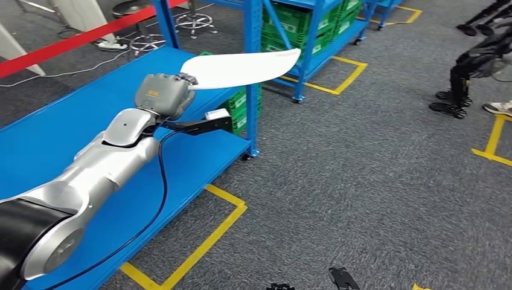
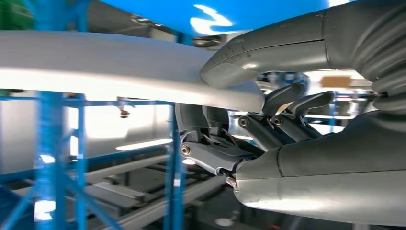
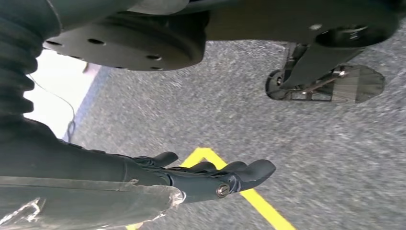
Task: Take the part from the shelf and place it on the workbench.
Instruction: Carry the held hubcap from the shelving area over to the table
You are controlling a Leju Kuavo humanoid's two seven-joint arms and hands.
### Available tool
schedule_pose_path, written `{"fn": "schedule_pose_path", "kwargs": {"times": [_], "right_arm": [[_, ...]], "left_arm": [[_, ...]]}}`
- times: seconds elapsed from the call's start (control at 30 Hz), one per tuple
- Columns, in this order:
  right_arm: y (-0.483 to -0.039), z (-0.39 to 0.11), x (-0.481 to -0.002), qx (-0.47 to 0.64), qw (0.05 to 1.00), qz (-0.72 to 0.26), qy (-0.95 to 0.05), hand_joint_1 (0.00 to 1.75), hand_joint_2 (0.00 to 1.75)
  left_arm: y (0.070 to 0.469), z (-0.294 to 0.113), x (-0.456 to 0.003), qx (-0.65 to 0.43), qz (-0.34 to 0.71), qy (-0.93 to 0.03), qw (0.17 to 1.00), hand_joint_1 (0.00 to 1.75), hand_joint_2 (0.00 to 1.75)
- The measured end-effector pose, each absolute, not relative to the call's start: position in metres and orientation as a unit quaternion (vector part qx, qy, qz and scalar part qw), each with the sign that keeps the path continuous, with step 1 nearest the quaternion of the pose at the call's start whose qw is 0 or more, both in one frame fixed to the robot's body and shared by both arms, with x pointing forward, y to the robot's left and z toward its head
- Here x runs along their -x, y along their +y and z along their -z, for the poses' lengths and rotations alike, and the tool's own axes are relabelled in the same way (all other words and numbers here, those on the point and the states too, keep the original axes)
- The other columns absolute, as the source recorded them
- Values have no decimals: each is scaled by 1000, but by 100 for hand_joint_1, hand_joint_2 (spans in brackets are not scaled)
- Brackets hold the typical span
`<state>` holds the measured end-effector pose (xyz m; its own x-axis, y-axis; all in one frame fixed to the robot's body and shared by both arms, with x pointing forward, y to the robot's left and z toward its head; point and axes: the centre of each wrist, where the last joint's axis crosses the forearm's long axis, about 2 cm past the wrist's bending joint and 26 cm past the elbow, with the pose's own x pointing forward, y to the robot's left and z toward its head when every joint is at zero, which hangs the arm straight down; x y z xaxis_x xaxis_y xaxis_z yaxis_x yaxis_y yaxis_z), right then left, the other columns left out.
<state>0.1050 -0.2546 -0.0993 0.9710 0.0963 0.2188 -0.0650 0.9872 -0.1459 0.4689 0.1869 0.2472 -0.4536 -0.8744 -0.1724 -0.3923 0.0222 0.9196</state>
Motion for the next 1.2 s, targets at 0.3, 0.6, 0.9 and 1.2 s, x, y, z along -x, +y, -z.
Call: {"fn": "schedule_pose_path", "kwargs": {"times": [0.3,0.6,0.9,1.2], "right_arm": [[-255,99,-106,69,990,-40,-114,0,175],[-255,100,-103,70,990,-41,-112,0,175],[-257,101,-100,73,990,-39,-112,0,175],[-257,99,-105,74,989,-42,-118,0,175]], "left_arm": [[186,-251,-470,-464,519,-679,235,175,175],[193,-243,-469,-454,526,-674,250,175,175],[189,-247,-470,-450,528,-675,250,175,175],[192,-246,-470,-449,531,-673,251,175,175]]}}
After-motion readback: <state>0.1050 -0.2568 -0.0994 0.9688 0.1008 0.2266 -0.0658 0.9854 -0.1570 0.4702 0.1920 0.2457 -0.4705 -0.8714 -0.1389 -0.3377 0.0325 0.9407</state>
